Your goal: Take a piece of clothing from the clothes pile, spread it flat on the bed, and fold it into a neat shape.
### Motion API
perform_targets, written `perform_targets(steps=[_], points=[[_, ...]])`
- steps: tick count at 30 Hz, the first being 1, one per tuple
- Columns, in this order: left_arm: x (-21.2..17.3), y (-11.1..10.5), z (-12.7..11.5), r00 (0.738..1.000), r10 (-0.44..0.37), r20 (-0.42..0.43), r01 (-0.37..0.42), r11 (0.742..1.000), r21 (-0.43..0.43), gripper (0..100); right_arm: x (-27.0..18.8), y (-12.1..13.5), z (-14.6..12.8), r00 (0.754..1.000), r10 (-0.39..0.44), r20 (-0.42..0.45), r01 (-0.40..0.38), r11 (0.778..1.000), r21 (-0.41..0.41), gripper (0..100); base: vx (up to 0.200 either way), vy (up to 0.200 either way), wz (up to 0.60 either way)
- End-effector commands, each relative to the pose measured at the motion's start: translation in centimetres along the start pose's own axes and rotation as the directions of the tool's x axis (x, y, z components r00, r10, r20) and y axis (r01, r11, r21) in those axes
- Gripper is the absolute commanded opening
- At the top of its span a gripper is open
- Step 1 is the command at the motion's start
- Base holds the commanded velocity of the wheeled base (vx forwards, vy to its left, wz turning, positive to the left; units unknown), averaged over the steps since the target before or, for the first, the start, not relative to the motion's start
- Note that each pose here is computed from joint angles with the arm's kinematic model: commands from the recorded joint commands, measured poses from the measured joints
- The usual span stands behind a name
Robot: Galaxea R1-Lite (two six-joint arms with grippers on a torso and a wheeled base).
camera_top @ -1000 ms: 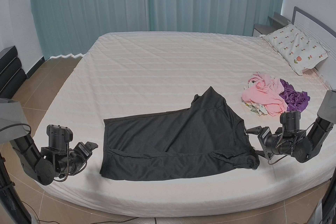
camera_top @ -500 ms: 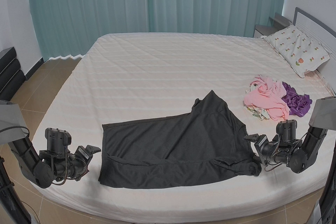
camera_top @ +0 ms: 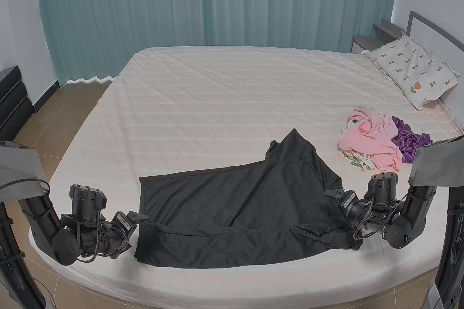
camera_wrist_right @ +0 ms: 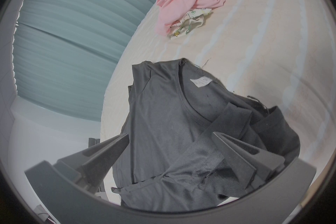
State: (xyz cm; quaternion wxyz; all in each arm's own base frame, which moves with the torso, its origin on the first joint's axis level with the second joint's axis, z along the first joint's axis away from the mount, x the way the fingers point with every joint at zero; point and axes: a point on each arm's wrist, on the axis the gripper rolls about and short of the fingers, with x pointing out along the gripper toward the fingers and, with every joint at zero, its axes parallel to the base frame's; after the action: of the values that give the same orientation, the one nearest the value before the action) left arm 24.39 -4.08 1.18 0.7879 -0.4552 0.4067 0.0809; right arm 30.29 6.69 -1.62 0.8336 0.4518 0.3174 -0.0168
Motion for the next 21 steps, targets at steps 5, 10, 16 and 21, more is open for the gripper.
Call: perform_targets(steps=[5, 10, 16, 21], points=[[0.6, 0.3, -0.5, 1.0, 0.008, 0.001, -0.008, 1.0, 0.015, 100, 0.5, -2.2, -1.8, 0.996, -0.085, -0.039, 0.081, 0.992, -0.096, 100, 0.0, 0.0, 0.0], [0.6, 0.5, -0.6, 1.0, 0.007, 0.004, -0.007, 1.0, 0.019, 100, 0.3, -2.8, -2.1, 0.997, -0.076, -0.029, 0.073, 0.992, -0.101, 100, 0.0, 0.0, 0.0], [0.7, 0.5, -0.7, 1.0, 0.011, 0.001, -0.011, 1.0, 0.02, 100, 0.2, -3.1, -2.4, 0.995, -0.095, -0.03, 0.092, 0.99, -0.108, 100, 0.0, 0.0, 0.0], [0.8, 0.6, -0.7, 1.0, 0.013, -0.001, -0.013, 1.0, 0.022, 100, 0.8, -3.6, -2.7, 0.992, -0.129, -0.002, 0.128, 0.981, -0.143, 100, 0.0, 0.0, 0.0]])
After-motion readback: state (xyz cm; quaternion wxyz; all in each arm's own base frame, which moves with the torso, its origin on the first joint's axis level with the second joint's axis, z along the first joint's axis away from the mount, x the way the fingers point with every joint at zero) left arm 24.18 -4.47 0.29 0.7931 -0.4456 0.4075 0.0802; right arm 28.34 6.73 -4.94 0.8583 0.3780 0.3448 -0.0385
